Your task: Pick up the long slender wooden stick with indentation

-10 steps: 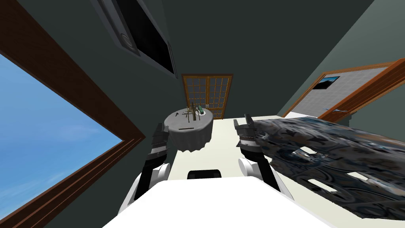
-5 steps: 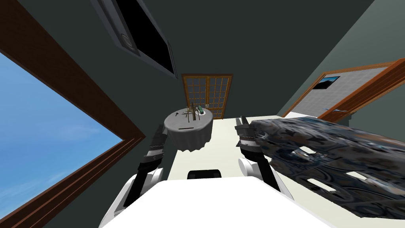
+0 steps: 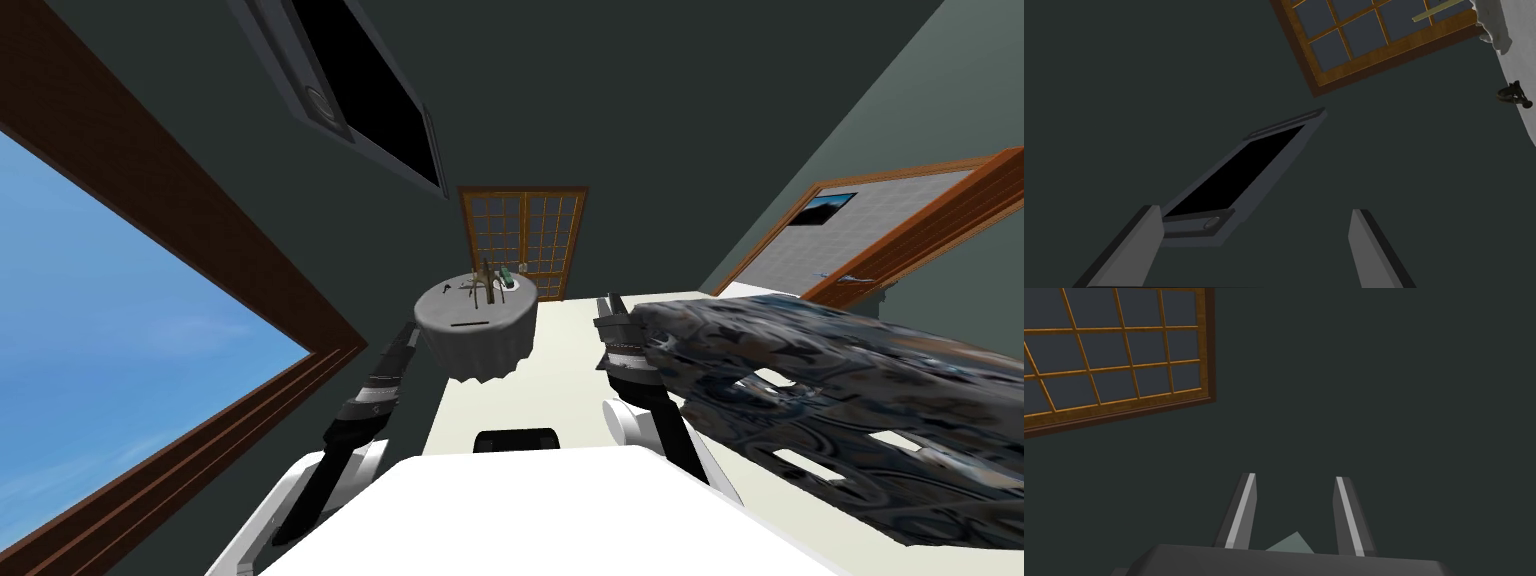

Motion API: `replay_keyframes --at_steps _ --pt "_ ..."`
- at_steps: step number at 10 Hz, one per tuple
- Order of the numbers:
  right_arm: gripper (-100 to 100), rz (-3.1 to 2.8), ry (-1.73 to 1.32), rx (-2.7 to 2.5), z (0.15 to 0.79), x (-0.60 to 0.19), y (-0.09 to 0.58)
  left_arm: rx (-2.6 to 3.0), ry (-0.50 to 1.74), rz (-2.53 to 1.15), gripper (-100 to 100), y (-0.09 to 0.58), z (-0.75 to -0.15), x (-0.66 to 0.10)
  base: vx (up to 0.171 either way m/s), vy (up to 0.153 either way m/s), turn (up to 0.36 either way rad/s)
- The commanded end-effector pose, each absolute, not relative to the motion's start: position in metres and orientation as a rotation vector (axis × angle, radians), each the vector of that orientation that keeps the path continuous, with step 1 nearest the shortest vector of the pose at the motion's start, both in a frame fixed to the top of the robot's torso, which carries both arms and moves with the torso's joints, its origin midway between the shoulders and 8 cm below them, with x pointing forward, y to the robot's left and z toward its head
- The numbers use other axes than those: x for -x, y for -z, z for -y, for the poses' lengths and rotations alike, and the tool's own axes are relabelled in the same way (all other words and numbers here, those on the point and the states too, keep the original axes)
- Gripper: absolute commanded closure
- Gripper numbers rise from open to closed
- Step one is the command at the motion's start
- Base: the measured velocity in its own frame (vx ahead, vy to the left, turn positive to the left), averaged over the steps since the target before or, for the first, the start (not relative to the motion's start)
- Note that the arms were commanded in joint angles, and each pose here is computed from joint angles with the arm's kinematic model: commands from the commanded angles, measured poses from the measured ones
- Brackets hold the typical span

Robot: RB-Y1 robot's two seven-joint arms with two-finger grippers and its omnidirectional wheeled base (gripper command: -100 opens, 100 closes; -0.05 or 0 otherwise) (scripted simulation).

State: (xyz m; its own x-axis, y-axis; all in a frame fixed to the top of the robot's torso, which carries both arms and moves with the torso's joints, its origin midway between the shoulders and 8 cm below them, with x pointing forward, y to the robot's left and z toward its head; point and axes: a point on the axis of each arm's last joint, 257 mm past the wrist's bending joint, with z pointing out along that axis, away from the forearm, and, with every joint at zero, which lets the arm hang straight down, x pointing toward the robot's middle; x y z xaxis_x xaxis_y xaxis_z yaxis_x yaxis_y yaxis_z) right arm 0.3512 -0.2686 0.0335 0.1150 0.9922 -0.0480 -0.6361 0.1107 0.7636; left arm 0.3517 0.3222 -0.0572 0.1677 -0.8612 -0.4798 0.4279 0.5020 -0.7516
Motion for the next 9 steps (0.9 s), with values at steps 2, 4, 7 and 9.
replay_keyframes --at_steps 2,4,7,9 --pt "0 -0.665 -1.335 -0.673 0.269 -0.351 -0.033 0.441 0.913 -1.131 -100 0.07 -0.331 -0.347 -0.009 -0.011 -0.005" --pt "0 -0.665 -1.335 -0.673 0.269 -0.351 -0.033 0.39 0.867 -1.203 -100 0.08 -0.339 -0.343 -0.01 -0.011 -0.011" --pt "0 -0.665 -1.335 -0.673 0.269 -0.351 -0.033 0.308 0.819 -1.297 -100 0.089 -0.345 -0.34 -0.009 -0.011 -0.008" --pt "0 -0.665 -1.335 -0.673 0.269 -0.351 -0.033 0.245 0.77 -1.377 -100 0.098 -0.353 -0.337 -0.01 -0.011 -0.015"
